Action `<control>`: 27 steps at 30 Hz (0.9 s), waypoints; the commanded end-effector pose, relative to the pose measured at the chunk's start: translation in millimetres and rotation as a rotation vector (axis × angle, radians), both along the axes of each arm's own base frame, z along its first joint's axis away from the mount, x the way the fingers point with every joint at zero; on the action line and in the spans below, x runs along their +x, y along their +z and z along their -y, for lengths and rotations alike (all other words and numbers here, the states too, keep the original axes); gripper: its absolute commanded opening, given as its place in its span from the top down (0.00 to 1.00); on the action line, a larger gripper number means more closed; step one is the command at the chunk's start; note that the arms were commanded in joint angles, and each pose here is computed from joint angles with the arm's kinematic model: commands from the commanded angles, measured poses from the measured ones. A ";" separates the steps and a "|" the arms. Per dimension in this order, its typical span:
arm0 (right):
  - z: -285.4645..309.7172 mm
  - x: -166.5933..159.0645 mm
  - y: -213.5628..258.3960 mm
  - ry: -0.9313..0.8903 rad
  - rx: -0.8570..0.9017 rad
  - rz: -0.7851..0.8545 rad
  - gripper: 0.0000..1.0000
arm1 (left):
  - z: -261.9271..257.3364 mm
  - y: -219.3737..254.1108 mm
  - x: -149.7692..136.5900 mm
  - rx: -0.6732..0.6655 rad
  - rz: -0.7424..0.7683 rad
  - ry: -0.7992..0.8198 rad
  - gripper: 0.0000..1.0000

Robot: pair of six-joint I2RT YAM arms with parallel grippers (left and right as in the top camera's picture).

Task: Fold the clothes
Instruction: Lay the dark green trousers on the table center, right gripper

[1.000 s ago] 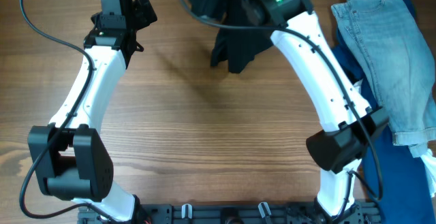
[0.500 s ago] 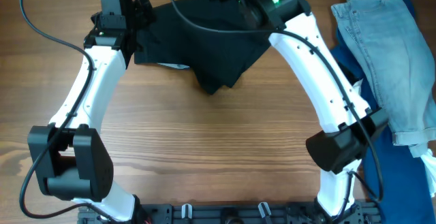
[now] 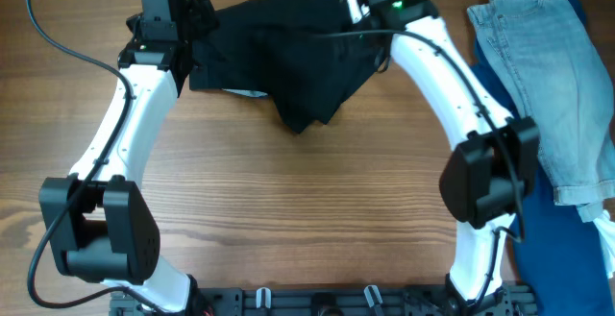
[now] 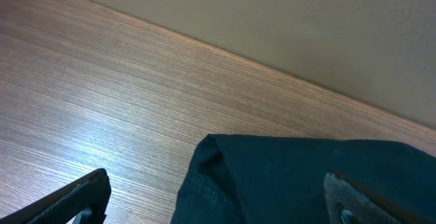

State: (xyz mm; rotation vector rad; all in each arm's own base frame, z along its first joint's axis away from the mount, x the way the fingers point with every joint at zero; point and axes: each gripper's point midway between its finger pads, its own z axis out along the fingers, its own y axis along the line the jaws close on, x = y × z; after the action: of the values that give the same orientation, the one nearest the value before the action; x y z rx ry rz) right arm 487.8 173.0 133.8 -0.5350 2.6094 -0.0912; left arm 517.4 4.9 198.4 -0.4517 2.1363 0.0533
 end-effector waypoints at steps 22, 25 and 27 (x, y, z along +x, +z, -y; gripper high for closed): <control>-98.4 -106.6 -57.6 0.269 0.166 -0.384 0.03 | -55.1 -1.8 -6.2 0.078 -0.035 0.111 0.00; -92.8 -118.6 -70.3 0.264 0.146 -0.430 0.02 | -56.4 -1.9 -6.3 0.077 -0.035 0.112 0.00; -87.0 -127.8 -79.2 0.257 0.129 -0.467 0.01 | -56.4 -2.0 -6.4 0.077 -0.036 0.112 0.00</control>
State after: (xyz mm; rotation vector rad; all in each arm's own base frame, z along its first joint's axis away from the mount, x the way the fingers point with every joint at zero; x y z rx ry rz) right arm 378.6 260.1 73.5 -0.8940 2.8641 0.2849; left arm 509.0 59.5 194.6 -0.5443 2.1346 0.1844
